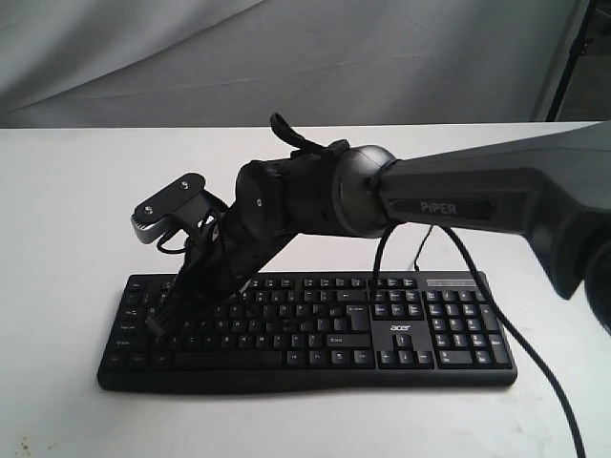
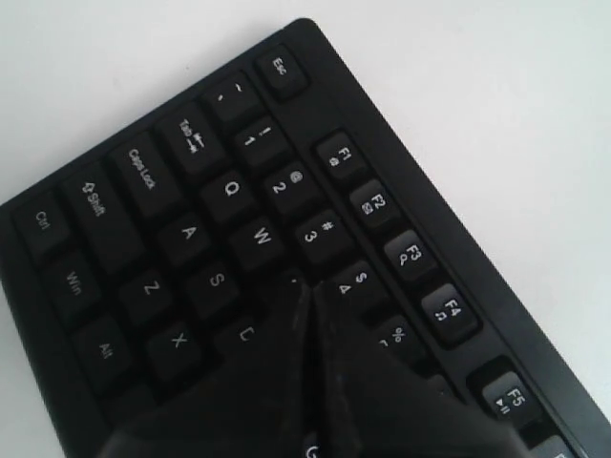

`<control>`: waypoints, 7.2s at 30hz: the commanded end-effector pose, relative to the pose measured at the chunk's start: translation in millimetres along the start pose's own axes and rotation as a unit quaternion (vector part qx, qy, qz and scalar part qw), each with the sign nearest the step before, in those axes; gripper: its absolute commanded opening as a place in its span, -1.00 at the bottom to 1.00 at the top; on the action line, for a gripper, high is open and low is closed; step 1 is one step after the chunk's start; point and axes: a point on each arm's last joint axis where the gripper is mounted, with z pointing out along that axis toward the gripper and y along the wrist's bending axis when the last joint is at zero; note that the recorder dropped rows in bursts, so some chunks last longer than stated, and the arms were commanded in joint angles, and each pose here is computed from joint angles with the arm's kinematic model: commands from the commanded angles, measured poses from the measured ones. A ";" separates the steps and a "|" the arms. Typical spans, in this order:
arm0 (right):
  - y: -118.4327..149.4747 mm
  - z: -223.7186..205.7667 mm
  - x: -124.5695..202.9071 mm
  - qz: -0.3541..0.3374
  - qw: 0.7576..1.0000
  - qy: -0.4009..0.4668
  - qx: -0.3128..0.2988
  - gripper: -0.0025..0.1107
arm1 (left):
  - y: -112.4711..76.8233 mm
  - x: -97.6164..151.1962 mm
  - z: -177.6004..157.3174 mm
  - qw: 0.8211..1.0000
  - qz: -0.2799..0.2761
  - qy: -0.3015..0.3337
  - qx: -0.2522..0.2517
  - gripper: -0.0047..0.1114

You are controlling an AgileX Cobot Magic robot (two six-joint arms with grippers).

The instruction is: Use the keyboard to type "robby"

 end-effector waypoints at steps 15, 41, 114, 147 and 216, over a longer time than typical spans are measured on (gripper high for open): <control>-3.9 0.6 0.4 -0.021 1.000 0.005 0.015 -0.96 | -0.3 0.6 0.1 1.000 0.001 -0.003 0.003 -0.92; -5.6 11.2 5.6 -0.018 1.000 0.012 0.016 -0.96 | -0.3 0.6 0.1 1.000 0.001 -0.003 0.003 -0.92; -43.3 -31.8 69.4 0.045 0.996 0.044 0.067 -0.96 | -0.3 0.6 0.1 1.000 0.001 -0.003 0.003 -0.92; 18.1 -26.0 29.3 0.009 1.000 0.022 0.010 -0.96 | -0.3 0.6 0.1 1.000 0.001 -0.003 0.003 -0.92; 13.4 -16.0 34.6 -0.019 0.999 0.034 0.028 -0.96 | -0.3 0.6 0.1 1.000 0.001 -0.003 0.003 -0.92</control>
